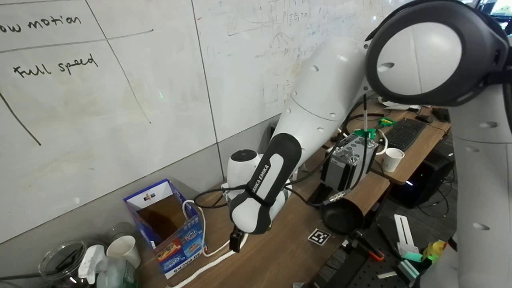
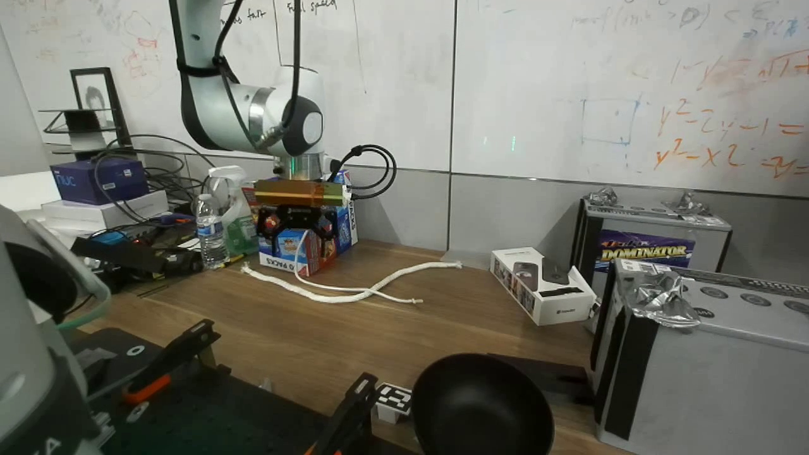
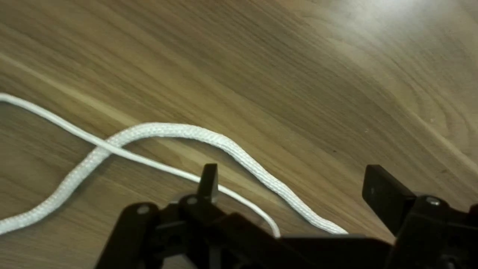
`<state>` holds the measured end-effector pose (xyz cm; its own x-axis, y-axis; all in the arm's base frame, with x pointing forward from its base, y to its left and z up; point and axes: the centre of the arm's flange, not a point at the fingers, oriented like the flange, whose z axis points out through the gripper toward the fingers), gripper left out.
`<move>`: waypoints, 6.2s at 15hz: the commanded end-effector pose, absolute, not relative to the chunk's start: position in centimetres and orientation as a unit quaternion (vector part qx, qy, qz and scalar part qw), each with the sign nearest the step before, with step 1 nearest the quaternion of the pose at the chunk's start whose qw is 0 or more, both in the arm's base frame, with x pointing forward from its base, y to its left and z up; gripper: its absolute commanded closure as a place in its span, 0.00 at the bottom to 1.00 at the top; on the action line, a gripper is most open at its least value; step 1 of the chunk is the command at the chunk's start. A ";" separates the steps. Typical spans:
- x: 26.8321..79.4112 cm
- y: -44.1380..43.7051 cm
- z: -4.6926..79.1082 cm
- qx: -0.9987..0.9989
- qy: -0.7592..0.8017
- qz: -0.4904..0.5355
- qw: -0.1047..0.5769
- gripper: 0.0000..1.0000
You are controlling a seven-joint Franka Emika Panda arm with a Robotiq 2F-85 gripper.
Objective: Put the string in the blue box
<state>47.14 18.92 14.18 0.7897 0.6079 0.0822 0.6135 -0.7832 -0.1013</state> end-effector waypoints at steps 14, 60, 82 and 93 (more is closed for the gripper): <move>51.8 19.5 3.2 -0.988 0.094 -0.067 -0.104 0.00; 56.8 12.9 2.4 -0.933 0.350 0.078 0.046 0.00; 56.5 14.1 4.0 -0.947 0.309 0.057 0.058 0.88; 56.6 22.9 18.9 -0.957 0.267 -0.066 0.095 0.87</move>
<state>57.51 21.75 12.23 0.8569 -0.5153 -0.0129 -0.5084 -0.8408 -0.1860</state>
